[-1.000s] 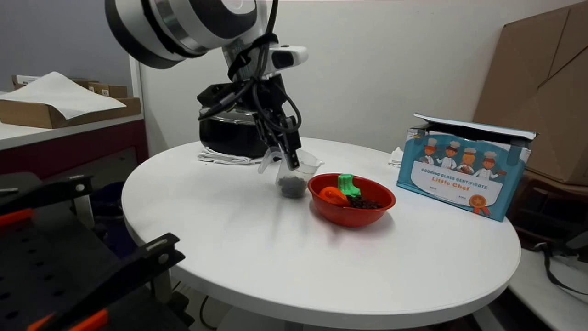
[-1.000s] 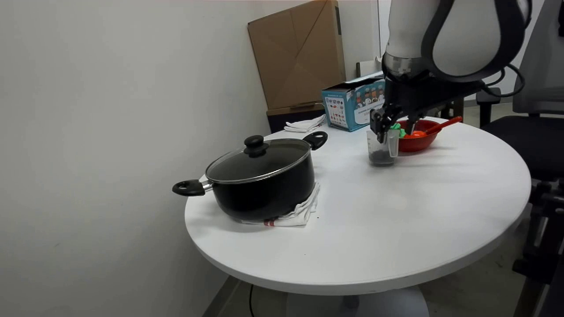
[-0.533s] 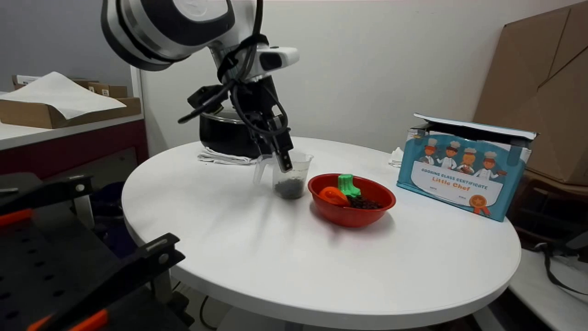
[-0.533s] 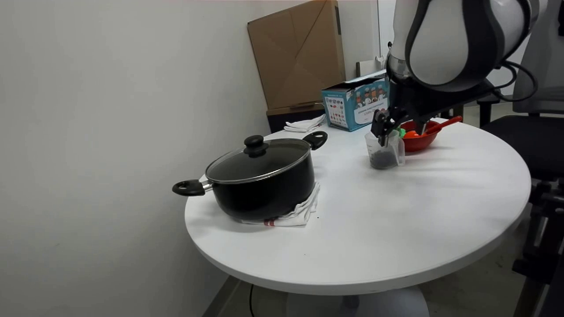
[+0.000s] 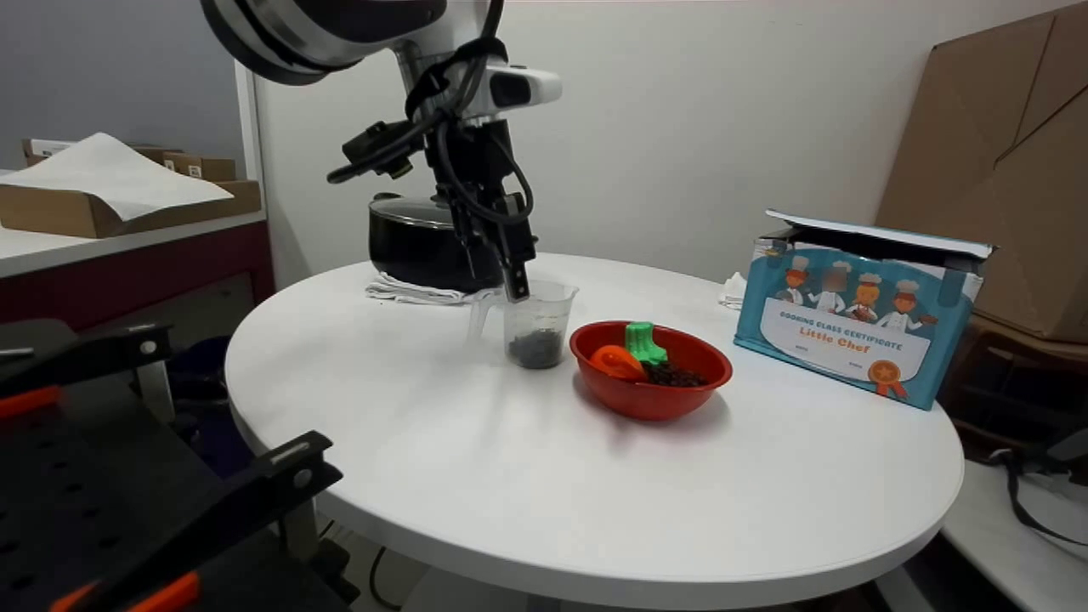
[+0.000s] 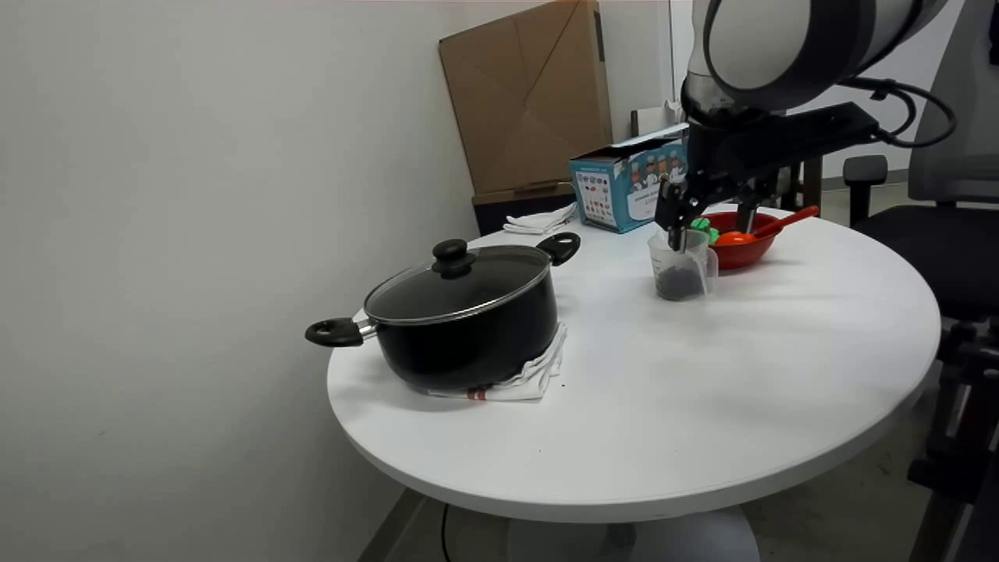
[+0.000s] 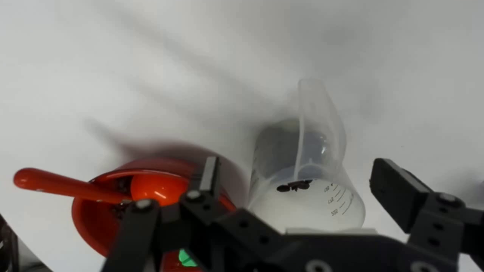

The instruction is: Pour some of the contents in the clear jug into the red bowl

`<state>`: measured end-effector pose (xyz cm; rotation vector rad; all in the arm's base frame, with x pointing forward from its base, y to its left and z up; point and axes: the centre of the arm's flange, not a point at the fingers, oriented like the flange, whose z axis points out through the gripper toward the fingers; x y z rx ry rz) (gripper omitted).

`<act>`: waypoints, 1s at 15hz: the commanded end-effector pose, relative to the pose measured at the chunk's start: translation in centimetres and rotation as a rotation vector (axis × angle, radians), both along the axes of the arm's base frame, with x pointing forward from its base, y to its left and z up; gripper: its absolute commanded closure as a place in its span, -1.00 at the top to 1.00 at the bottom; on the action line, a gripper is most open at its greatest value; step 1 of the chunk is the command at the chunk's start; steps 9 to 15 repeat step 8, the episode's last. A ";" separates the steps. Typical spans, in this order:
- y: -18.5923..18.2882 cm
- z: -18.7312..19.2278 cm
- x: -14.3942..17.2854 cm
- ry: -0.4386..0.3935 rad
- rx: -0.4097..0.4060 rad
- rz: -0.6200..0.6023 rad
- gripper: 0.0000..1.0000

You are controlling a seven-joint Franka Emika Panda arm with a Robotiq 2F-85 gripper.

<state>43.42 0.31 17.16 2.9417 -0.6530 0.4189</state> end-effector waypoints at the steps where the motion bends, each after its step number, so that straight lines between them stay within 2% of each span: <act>1: -0.2 5.5 0.0 0.053 0.114 0.073 1.00; 4: 0.1 9.1 0.2 0.097 0.181 0.119 1.00; 5: 0.4 5.2 0.6 0.073 0.124 0.083 1.00; 8: 0.2 7.7 0.5 0.076 0.177 0.105 1.00; 15: 0.2 7.7 0.5 0.076 0.177 0.105 1.00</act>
